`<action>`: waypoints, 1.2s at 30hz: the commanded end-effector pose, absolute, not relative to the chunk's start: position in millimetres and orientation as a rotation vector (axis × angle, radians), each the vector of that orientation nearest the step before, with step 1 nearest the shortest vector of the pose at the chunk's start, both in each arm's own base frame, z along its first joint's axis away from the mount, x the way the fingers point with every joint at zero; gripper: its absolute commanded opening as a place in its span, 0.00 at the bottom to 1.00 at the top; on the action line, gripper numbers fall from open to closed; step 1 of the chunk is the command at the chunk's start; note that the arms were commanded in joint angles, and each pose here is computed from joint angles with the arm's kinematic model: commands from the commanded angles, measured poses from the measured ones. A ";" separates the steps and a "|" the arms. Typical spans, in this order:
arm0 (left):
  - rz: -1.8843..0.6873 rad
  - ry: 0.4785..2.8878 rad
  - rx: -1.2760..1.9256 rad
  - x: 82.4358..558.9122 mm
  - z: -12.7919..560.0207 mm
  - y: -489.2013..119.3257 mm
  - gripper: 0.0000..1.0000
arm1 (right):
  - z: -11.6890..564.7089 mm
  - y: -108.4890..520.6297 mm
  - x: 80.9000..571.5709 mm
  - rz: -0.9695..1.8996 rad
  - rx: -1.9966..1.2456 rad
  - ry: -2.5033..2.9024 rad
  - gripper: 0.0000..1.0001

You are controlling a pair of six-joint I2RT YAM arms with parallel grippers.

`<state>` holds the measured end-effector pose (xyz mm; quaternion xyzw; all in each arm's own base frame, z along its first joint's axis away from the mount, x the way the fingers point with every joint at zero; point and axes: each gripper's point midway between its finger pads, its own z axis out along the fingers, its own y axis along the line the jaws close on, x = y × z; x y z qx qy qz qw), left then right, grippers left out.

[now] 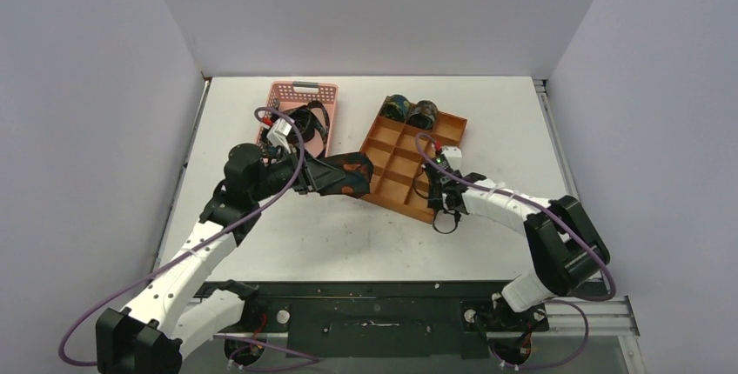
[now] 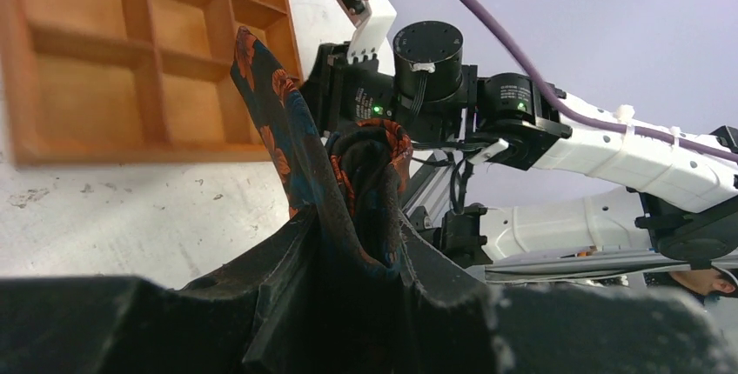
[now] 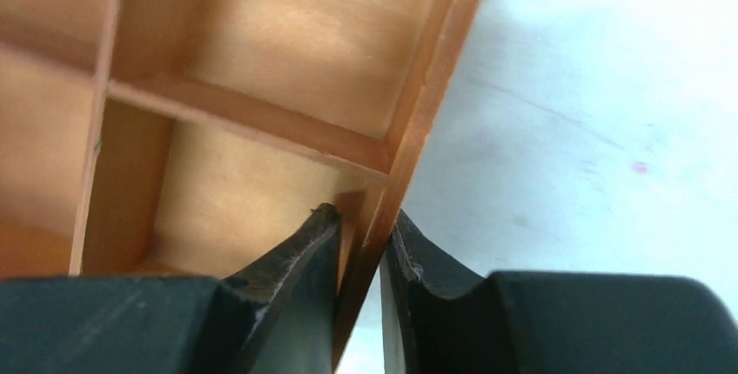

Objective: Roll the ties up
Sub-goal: Move the storage box to the center of the board.

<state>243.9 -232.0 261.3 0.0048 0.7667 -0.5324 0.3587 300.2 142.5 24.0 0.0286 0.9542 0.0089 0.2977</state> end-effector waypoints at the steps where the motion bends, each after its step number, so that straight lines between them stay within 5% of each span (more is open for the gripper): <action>1: -1.366 1.899 0.095 236.8 281.2 -230.9 0.00 | 38.2 81.7 269.0 -0.195 0.112 2.592 0.19; 4: -1.366 1.915 0.091 235.4 273.4 -230.6 0.00 | 55.0 67.2 277.7 -0.156 0.224 2.541 0.54; 9: -1.362 1.913 0.095 236.8 276.1 -230.4 0.00 | 116.4 74.3 287.4 -0.147 0.248 2.364 0.76; 13: -1.345 1.912 0.088 244.0 278.0 -231.2 0.00 | 141.6 126.1 283.9 0.027 0.128 2.305 0.76; 22: -1.419 1.989 -0.019 280.0 272.4 -250.9 0.00 | 89.2 179.8 277.0 0.137 0.001 2.371 0.69; 36: -1.452 1.986 0.040 324.6 299.0 -279.6 0.00 | 25.7 126.5 243.6 0.022 0.122 2.568 0.61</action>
